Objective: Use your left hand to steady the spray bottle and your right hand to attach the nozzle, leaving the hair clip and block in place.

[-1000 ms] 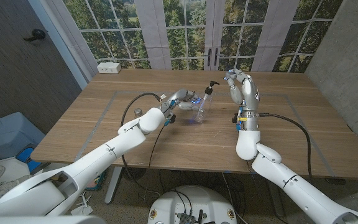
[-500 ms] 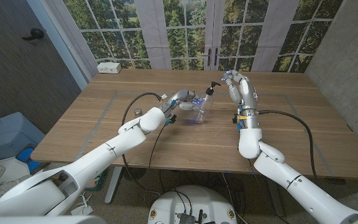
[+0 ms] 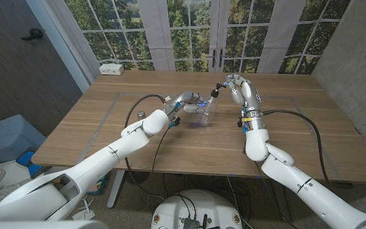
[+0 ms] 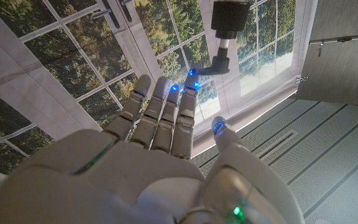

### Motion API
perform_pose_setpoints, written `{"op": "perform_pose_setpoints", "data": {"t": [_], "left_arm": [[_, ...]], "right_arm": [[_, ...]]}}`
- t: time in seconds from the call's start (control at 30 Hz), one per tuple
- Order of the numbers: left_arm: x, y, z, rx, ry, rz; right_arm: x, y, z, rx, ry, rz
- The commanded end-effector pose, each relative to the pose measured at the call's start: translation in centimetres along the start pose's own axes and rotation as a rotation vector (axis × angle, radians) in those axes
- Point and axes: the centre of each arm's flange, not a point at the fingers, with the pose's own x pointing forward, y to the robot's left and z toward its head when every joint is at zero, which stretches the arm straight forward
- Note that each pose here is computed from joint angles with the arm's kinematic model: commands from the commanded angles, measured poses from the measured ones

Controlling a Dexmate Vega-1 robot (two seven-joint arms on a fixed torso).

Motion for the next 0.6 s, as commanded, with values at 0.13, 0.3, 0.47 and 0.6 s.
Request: {"op": "perform_pose_setpoints", "data": {"t": [0.13,0.3,0.47,0.6], "left_arm": [[-0.19,-0.05,0.06,0.004,0.003,0.006],[-0.08,-0.06,0.06,0.004,0.006,0.003],[0.10,-0.08,0.01,0.005,0.009,-0.001],[0.26,-0.13,0.00,0.006,0.011,-0.004]], "right_arm": [[-0.37,-0.07,0.82,0.016,-0.088,0.000],[-0.48,-0.10,1.09,0.025,-0.110,-0.011],[-0.33,0.06,1.32,0.016,-0.121,0.029],[-0.04,0.22,1.37,0.021,-0.129,0.084]]}}
